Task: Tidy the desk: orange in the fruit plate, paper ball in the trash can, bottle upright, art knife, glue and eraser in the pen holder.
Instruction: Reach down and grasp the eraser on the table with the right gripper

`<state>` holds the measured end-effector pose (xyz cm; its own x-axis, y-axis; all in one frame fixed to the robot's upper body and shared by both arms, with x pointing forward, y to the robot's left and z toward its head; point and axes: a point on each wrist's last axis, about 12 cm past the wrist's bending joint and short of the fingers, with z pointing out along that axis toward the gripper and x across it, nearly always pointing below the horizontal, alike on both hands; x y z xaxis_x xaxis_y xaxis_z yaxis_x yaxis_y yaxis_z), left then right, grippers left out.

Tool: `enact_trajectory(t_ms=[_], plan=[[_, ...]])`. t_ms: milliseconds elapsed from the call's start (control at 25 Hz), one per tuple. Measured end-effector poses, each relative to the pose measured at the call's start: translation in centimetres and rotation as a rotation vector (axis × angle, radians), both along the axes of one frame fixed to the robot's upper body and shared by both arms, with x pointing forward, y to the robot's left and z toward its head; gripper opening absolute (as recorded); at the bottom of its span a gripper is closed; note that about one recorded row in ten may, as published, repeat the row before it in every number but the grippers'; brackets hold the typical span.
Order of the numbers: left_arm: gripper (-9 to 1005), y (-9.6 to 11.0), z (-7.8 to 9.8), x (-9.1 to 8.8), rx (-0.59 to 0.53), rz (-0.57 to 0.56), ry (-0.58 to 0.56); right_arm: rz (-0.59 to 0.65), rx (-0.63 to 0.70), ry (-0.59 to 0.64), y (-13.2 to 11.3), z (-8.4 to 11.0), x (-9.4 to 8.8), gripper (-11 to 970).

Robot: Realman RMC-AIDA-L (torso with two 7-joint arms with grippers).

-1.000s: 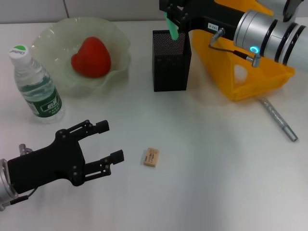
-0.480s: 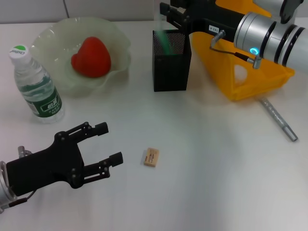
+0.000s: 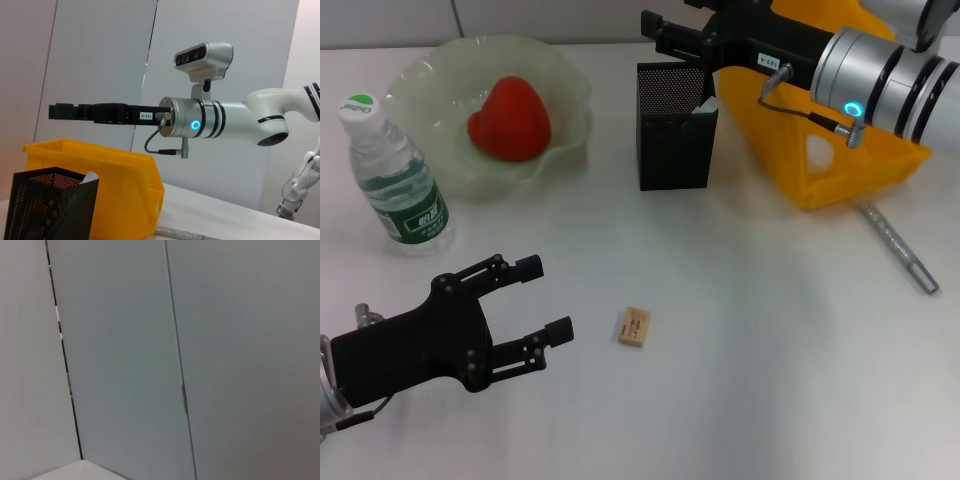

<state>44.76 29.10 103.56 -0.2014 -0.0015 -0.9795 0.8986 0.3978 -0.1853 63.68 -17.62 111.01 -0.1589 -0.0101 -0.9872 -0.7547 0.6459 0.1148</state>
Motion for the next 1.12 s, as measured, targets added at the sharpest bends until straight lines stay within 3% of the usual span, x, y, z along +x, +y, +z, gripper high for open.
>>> enact_trajectory(t_ms=[80, 280, 440, 640, 880, 1000, 1120], plan=[[803, 0.0, 0.0, 0.0, 0.0, 0.0, 0.001, -0.001, 0.023, 0.015, -0.3, 0.1, -0.1, 705], [803, 0.0, 0.0, 0.0, -0.002, -0.001, 0.005, 0.048, 0.093, 0.025, -0.9, 0.3, -1.1, 760], [803, 0.1, 0.0, 0.0, -0.001, 0.0, 0.006, 0.117, 0.147, 0.014, -2.1, 0.7, -2.8, 758], [803, 0.2, 0.0, 0.1, 0.005, 0.002, 0.003, 0.305, 0.134, 0.03, -3.4, 1.2, -5.4, 758], [802, 0.3, -0.1, 0.0, 0.026, -0.01, 0.005, 0.501, -0.065, 0.173, -3.4, 1.4, -6.4, 758], [802, 0.5, -0.1, 0.1, 0.05, -0.034, 0.012, 0.575, -0.246, 0.26, -2.1, 1.3, -6.2, 757], [802, 0.8, 0.0, 0.2, 0.081, -0.055, 0.011, 0.609, -0.329, 0.29, -1.1, 1.2, -5.9, 757]])
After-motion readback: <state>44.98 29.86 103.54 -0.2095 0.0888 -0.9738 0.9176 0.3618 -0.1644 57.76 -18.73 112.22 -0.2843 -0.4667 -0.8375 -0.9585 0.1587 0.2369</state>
